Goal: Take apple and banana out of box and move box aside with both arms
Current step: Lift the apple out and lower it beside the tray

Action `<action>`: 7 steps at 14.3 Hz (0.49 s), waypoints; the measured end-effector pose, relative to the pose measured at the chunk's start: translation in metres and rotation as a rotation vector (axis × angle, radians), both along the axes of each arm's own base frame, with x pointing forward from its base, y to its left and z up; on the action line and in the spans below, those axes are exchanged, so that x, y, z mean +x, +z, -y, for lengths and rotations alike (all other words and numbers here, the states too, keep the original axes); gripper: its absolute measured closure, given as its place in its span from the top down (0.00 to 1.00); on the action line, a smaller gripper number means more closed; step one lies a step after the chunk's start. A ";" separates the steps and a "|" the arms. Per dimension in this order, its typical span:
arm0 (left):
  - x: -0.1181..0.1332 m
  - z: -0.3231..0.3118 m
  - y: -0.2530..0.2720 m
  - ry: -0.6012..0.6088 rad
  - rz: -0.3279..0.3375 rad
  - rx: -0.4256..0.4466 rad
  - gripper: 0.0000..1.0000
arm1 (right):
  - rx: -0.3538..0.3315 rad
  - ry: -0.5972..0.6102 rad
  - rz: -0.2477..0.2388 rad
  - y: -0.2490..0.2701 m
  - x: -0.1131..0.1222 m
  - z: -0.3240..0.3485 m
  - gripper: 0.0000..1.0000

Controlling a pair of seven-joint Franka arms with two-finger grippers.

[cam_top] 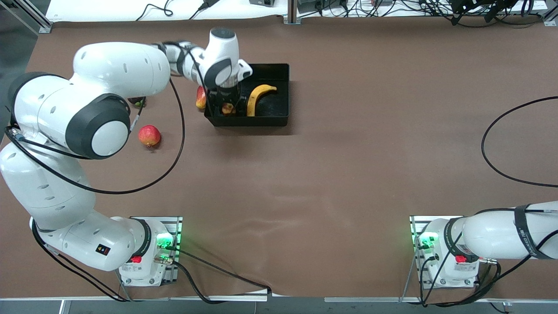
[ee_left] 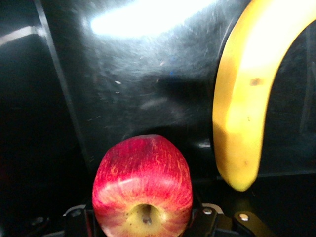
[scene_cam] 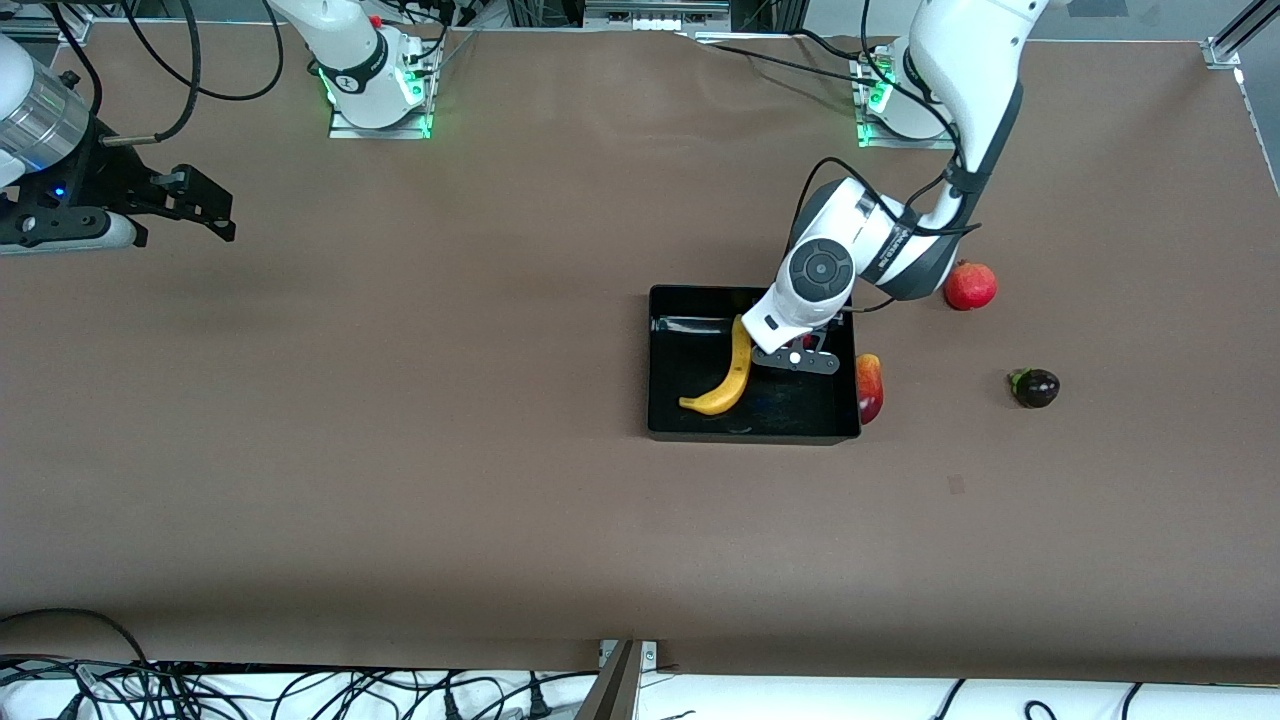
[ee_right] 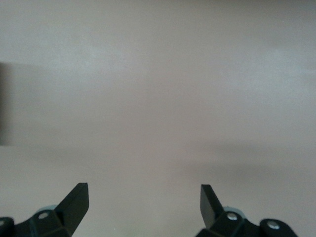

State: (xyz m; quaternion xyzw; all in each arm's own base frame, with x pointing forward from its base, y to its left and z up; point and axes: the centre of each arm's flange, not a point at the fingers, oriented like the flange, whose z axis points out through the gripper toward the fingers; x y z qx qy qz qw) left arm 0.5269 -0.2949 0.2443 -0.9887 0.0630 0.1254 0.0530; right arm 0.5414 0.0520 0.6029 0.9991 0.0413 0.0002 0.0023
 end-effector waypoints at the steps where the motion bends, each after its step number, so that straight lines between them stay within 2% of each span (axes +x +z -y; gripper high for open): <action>1: 0.010 -0.002 0.026 -0.001 -0.019 0.011 0.66 | 0.000 0.000 0.000 0.000 0.000 0.000 1.00; 4: 0.035 -0.041 0.095 -0.035 -0.086 0.019 0.66 | 0.000 0.000 0.000 0.000 0.000 0.000 1.00; 7: 0.050 -0.133 0.102 -0.092 -0.199 -0.025 0.66 | 0.000 0.000 0.000 0.000 0.000 0.000 1.00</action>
